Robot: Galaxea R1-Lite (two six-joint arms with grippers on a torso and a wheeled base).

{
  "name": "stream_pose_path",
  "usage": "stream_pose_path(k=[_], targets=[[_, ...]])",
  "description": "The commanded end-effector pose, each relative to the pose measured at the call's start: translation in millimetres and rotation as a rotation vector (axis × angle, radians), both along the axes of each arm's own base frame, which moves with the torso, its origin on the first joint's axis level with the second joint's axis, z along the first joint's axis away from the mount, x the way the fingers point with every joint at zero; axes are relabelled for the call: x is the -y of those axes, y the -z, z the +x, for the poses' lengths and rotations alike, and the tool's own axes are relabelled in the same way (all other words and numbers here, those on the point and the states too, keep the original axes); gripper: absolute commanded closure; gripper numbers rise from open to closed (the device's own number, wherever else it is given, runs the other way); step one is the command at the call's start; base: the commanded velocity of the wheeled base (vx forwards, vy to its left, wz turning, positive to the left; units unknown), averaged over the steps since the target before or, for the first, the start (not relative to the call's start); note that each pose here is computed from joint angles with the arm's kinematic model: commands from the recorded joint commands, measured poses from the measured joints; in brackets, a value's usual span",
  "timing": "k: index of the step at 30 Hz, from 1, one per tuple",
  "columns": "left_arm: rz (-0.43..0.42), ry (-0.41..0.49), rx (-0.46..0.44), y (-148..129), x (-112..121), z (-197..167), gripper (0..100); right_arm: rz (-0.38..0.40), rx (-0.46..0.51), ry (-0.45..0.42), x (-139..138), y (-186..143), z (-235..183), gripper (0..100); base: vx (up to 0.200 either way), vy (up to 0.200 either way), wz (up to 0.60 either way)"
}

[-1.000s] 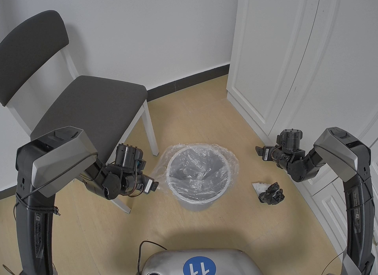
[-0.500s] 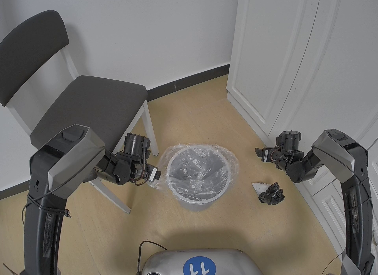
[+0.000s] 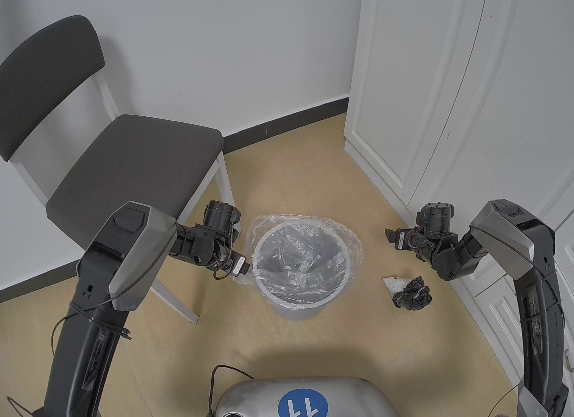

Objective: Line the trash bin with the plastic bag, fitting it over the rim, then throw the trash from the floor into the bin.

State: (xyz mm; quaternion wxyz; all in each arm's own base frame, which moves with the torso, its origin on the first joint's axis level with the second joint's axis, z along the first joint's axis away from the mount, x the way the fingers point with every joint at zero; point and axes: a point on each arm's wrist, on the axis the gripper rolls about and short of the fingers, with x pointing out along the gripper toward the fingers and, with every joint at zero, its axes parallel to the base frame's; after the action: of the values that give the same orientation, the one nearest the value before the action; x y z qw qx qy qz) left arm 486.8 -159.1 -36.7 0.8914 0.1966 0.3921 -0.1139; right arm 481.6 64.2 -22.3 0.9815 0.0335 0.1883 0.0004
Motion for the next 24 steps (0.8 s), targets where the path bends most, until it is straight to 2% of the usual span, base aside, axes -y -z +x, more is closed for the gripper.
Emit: stream_pose_path(k=[1,2,3,9,11,13,15,16,17,18,24], targets=[[0.068,0.041,-0.094,55,-4,8,0,-0.002,-0.011,-0.008,-4,4,-2,0,0.0,0.0,0.0],[0.099,0.084,-0.088,59,-6,9,0,-0.002,-0.013,-0.008,-4,5,-2,0,0.0,0.0,0.0],[0.106,0.091,-0.087,61,-7,9,0,-0.002,-0.013,-0.009,-4,5,-2,0,0.0,0.0,0.0],[0.097,0.085,-0.053,67,-10,13,0,-0.004,-0.022,-0.021,-10,10,-4,0,0.0,0.0,0.0],[0.072,0.067,0.001,66,-10,17,0,-0.003,-0.02,-0.029,-14,13,-4,0,0.0,0.0,0.0],[0.011,0.006,0.063,57,-8,22,0,-0.002,-0.03,-0.037,-16,14,-7,0,0.0,0.0,0.0],[-0.01,-0.015,0.069,54,-7,22,0,-0.003,-0.034,-0.04,-17,15,-8,0,0.0,0.0,0.0],[-0.059,-0.056,0.096,38,-5,25,0,-0.003,-0.042,-0.051,-21,14,-11,0,0.0,0.0,0.0],[-0.062,-0.059,0.099,36,-6,25,0,-0.003,-0.042,-0.053,-22,14,-12,0,0.0,0.0,0.0],[-0.094,-0.087,0.103,20,-6,21,0,-0.001,-0.05,-0.069,-25,13,-15,0,0.0,0.0,0.0],[-0.084,-0.081,0.015,-10,-15,-24,0,0.004,-0.064,-0.12,-40,6,-27,0,0.0,0.0,0.0]])
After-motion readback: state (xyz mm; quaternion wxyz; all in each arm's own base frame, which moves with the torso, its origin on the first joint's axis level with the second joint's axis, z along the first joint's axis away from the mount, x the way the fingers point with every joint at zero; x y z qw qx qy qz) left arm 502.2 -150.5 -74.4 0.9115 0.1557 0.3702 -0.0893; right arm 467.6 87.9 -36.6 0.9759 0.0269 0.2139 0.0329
